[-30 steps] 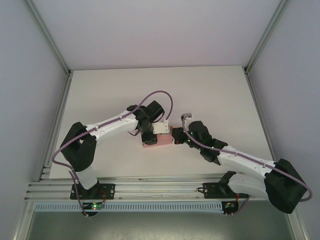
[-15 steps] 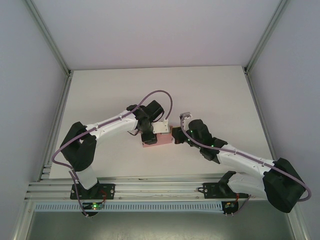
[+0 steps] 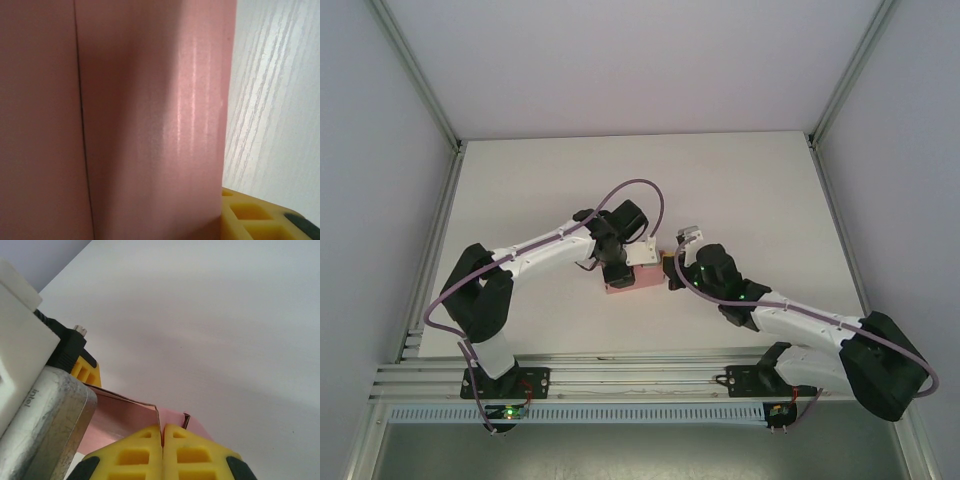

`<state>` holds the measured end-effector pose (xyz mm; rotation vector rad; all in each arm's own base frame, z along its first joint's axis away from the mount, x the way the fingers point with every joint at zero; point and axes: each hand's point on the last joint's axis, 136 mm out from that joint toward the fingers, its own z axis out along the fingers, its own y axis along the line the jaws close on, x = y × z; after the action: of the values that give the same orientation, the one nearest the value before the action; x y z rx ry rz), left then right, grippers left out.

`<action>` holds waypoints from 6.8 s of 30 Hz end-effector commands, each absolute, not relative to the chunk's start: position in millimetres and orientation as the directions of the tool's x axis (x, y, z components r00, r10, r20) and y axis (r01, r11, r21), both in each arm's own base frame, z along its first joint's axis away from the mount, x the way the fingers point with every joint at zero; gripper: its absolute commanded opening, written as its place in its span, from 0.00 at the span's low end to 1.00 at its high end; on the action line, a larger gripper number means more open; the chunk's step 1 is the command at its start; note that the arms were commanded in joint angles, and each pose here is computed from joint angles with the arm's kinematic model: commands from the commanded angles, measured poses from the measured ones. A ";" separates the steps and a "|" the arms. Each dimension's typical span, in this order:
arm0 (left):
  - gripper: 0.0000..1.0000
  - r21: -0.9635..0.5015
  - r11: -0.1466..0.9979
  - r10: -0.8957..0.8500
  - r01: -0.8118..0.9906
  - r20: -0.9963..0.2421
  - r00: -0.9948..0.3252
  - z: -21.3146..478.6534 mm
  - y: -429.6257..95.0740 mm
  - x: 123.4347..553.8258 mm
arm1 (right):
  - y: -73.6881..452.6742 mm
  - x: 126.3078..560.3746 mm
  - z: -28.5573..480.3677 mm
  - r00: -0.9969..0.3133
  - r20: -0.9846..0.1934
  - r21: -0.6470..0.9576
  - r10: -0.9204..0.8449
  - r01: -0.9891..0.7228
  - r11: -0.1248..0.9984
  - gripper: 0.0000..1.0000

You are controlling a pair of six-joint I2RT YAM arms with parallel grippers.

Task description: Assemble paper box

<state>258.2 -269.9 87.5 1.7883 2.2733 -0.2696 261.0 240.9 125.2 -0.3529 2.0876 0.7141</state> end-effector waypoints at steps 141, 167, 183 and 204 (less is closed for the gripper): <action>0.00 -0.677 0.733 -0.158 -0.067 -0.074 -0.985 162.9 -201.9 224.5 | 249.0 199.1 64.2 -0.615 -0.626 -0.098 -0.480 -0.548 0.830 0.00; 0.00 -0.318 0.939 0.012 0.129 -0.344 -0.939 83.1 -179.8 196.9 | 251.6 201.7 69.1 -0.618 -0.677 -0.036 -0.400 -0.515 0.856 0.00; 0.00 -0.051 0.975 0.165 0.215 -0.477 -0.863 46.1 -178.6 189.5 | 254.7 196.6 77.4 -0.620 -0.728 0.084 -0.293 -0.504 0.860 0.06; 0.00 -0.022 0.976 0.174 0.219 -0.533 -0.828 62.8 -181.7 196.9 | 248.0 243.1 165.3 -0.580 -0.798 0.418 0.163 -0.339 0.843 0.80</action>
<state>229.1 -202.5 108.3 0.1614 2.3860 -0.2577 235.9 251.0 163.7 -0.2080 2.0959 0.6523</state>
